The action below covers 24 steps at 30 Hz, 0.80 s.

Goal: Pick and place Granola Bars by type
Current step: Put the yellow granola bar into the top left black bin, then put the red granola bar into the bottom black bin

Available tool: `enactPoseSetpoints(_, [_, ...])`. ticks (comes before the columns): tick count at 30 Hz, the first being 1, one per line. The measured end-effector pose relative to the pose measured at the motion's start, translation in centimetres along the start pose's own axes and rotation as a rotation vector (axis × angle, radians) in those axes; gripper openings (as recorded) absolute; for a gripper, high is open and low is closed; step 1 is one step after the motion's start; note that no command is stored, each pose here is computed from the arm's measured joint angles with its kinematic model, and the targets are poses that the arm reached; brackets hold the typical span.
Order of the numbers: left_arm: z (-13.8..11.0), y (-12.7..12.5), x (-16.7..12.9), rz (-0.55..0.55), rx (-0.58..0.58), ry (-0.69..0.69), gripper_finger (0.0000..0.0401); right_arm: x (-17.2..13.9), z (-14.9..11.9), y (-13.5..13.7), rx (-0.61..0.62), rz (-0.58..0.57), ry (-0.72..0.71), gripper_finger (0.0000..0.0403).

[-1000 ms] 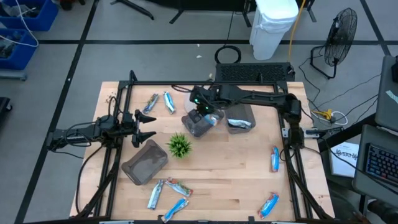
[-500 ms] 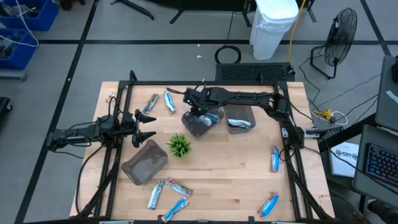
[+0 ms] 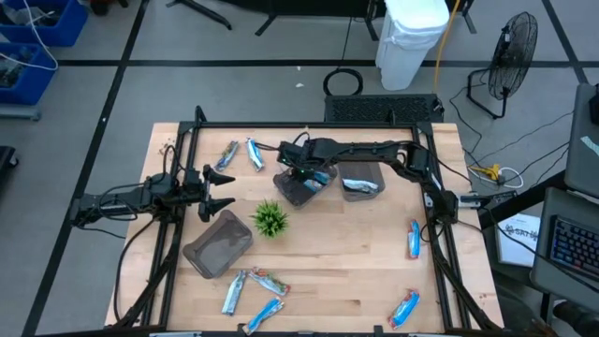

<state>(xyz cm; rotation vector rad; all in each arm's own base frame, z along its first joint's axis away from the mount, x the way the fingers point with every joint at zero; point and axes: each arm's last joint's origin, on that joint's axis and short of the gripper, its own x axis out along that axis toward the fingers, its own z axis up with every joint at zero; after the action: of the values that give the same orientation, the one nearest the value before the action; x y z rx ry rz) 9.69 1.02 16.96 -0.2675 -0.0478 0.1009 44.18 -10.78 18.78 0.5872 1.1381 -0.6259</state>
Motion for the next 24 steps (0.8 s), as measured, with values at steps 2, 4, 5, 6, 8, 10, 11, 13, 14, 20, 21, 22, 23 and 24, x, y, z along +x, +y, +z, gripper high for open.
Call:
enactPoseSetpoints(2, [0.01, 0.00, 0.00, 0.000, 0.000, 0.000, 0.0379, 0.62, -0.57, -0.27, 0.011, -0.013, 0.029, 0.0000])
enactPoseSetpoints(4, [0.00, 0.00, 0.00, 0.000, 0.000, 0.000, 0.0379, 1.00, -0.95, -0.38, 0.009, -0.020, 0.045, 0.0000])
enactPoseSetpoints(5, [0.01, 0.00, 0.00, 0.001, 0.000, 0.000, 0.0379, 1.09, -1.03, -0.40, 0.006, -0.021, 0.048, 0.0000])
enactPoseSetpoints(6, [0.01, 0.00, 0.00, 0.000, 0.000, 0.000, 0.0379, 1.15, -1.08, -0.41, 0.005, -0.021, 0.048, 0.0000])
enactPoseSetpoints(8, [0.00, 0.00, 0.00, 0.000, 0.000, 0.000, 0.0379, 1.20, -1.09, -0.39, 0.005, -0.017, 0.045, 0.0001])
enactPoseSetpoints(10, [0.00, 0.00, 0.00, 0.000, 0.000, 0.000, 0.0379, 1.22, -1.05, -0.31, 0.003, 0.003, 0.049, 0.0006])
enactPoseSetpoints(11, [0.01, 0.00, 0.00, 0.000, 0.000, 0.000, 0.0379, 1.23, -0.99, -0.25, 0.003, 0.013, 0.044, 0.0011])
enactPoseSetpoints(13, [0.01, 0.00, 0.00, 0.000, 0.000, 0.000, 0.0379, 1.23, -0.84, -0.15, 0.005, 0.024, 0.029, 0.0022])
enactPoseSetpoints(14, [0.00, 0.00, 0.00, 0.000, 0.000, 0.000, 0.0379, 1.23, -0.79, -0.10, 0.005, 0.028, 0.023, 0.0029])
enactPoseSetpoints(20, [0.00, 0.00, 0.00, 0.000, 0.000, 0.000, 0.0379, 1.23, -0.69, -0.06, 0.006, 0.034, 0.014, 0.0081])
enactPoseSetpoints(21, [0.00, 0.00, 0.00, 0.000, 0.000, 0.000, 0.0379, 1.23, -0.70, -0.08, 0.006, 0.032, 0.016, 0.0090])
enactPoseSetpoints(22, [0.01, 0.00, 0.00, 0.000, 0.000, 0.000, 0.0379, 1.23, -0.70, -0.09, 0.006, 0.032, 0.016, 0.0098])
enactPoseSetpoints(23, [0.01, 0.00, 0.00, 0.001, 0.000, 0.000, 0.0379, 1.23, -0.69, -0.10, 0.007, 0.032, 0.016, 0.0105])
enactPoseSetpoints(24, [0.00, 0.00, 0.00, 0.000, 0.000, 0.000, 0.0379, 1.21, -0.69, -0.10, 0.002, 0.033, 0.016, 0.0112])
